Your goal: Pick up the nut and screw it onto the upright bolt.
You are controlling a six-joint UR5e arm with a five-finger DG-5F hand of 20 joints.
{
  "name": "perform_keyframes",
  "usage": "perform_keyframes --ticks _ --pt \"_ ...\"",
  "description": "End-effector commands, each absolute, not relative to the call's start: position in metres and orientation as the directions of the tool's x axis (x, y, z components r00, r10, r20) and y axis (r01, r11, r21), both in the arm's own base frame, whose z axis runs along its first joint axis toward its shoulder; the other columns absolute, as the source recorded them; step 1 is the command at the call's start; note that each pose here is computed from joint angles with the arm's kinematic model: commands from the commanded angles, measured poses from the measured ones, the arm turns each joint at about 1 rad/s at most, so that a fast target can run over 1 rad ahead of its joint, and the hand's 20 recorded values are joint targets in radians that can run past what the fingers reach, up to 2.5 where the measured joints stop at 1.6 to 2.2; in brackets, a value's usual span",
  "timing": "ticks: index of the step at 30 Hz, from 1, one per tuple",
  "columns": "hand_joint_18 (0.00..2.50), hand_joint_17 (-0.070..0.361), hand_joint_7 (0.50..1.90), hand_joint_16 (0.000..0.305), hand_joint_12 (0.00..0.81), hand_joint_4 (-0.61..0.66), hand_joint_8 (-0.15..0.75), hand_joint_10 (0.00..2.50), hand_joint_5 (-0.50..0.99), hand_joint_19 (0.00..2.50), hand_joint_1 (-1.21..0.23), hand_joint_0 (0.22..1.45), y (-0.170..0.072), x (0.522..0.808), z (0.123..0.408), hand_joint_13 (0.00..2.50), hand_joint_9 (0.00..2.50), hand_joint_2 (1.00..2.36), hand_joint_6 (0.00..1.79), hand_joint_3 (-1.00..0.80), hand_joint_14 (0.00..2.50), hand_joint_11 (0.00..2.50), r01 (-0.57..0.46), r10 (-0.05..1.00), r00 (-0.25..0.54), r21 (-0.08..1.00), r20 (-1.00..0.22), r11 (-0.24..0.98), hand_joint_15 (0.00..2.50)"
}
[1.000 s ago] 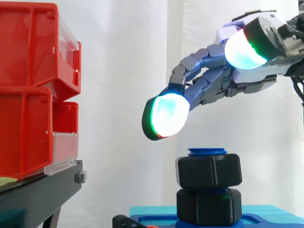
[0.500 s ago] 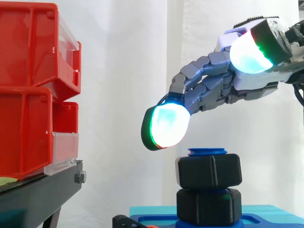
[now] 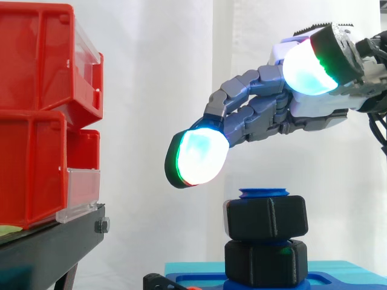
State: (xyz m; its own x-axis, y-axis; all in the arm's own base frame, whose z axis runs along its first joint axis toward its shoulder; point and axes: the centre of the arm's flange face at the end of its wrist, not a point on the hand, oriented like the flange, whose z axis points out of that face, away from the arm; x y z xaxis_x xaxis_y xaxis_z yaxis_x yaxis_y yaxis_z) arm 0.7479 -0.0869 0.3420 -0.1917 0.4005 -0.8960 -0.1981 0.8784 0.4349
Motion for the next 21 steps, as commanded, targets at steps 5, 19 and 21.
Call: perform_keyframes --ticks 5,19,21 --pt "0.00 0.139 0.60 0.062 0.406 0.13 0.264 0.00 -0.19 0.00 -0.25 0.42 -0.082 0.750 0.338 0.12 0.39 1.00 0.50 -0.50 0.00 0.00 -0.210 0.400 -0.176 0.432 -0.899 0.877 0.00" --pt "0.00 0.139 0.62 0.062 0.402 0.14 0.265 0.00 -0.19 0.00 -0.25 0.42 -0.080 0.757 0.321 0.14 0.41 1.00 0.50 -0.50 0.00 0.00 -0.209 0.410 -0.184 0.444 -0.893 0.872 0.00" --pt "0.00 0.139 0.63 0.062 0.406 0.15 0.267 0.00 -0.18 0.00 -0.25 0.42 -0.084 0.755 0.316 0.16 0.42 1.00 0.50 -0.50 0.00 0.00 -0.204 0.409 -0.190 0.444 -0.892 0.873 0.00"
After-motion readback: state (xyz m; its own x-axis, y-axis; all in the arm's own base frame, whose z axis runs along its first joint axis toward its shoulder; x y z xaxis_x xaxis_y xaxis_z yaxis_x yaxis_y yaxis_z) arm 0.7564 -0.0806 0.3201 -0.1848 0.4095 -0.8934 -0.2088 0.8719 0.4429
